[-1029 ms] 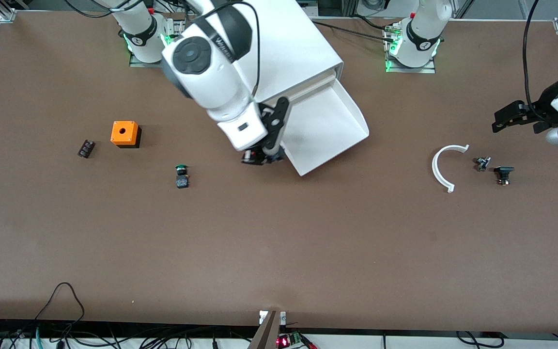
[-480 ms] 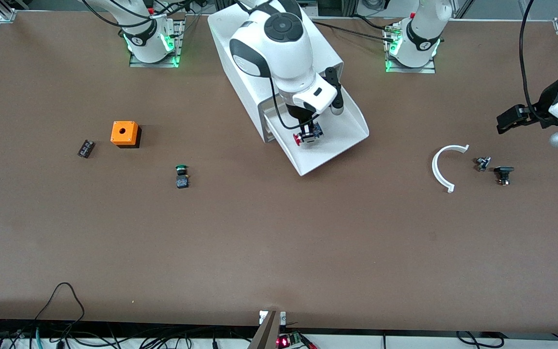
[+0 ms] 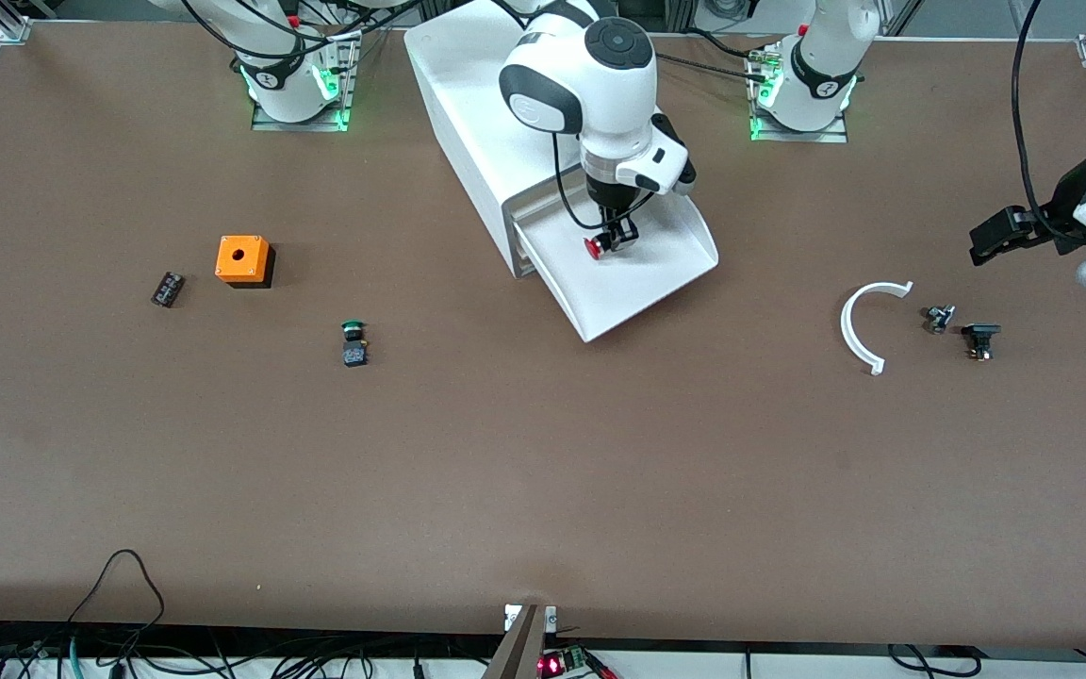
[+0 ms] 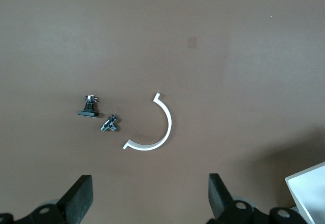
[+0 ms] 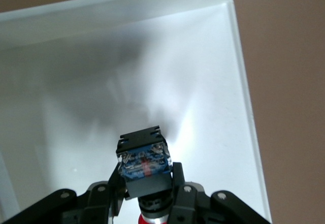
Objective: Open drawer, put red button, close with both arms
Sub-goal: 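Carry the red button with the right gripper over the open drawer, then open the right gripper to release the red button into the drawer, then push the drawer front with the left gripper while the right gripper withdraws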
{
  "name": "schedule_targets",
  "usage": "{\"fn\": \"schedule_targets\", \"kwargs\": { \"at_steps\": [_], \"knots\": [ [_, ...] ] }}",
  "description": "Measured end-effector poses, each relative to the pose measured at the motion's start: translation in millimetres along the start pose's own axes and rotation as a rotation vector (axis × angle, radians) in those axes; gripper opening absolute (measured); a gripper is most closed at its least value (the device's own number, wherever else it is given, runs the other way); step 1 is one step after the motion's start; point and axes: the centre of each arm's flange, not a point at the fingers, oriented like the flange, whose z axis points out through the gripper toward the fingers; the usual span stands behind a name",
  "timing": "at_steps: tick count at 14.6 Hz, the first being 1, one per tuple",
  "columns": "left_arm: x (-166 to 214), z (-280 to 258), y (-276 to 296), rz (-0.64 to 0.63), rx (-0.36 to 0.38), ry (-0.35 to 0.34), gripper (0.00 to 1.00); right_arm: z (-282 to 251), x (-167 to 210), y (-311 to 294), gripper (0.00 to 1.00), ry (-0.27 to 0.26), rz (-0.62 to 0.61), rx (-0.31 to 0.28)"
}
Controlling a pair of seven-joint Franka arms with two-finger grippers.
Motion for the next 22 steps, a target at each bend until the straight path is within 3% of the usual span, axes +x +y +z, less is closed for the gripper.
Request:
{"fn": "schedule_targets", "kwargs": {
  "at_steps": [4,7,10,14,17,22],
  "knots": [
    [0,0,3,0.005,0.0,0.001,1.0,22,1,-3,0.51,-0.014,0.02,0.028],
    [0,0,3,0.005,0.0,0.002,1.0,18,5,-3,0.76,-0.006,0.116,0.019],
    [1,0,3,0.005,0.0,0.002,1.0,-22,-4,19,1.0,0.033,0.348,-0.049],
    [13,20,11,-0.001,-0.01,0.02,1.0,-96,-69,69,1.0,0.061,0.727,-0.195],
    [20,49,49,-0.066,-0.052,0.03,1.0,-111,-136,102,1.0,0.045,0.986,-0.245],
    [9,146,161,-0.246,-0.117,0.077,1.0,-73,-261,119,1.0,-0.133,1.526,-0.2]
  ]
}}
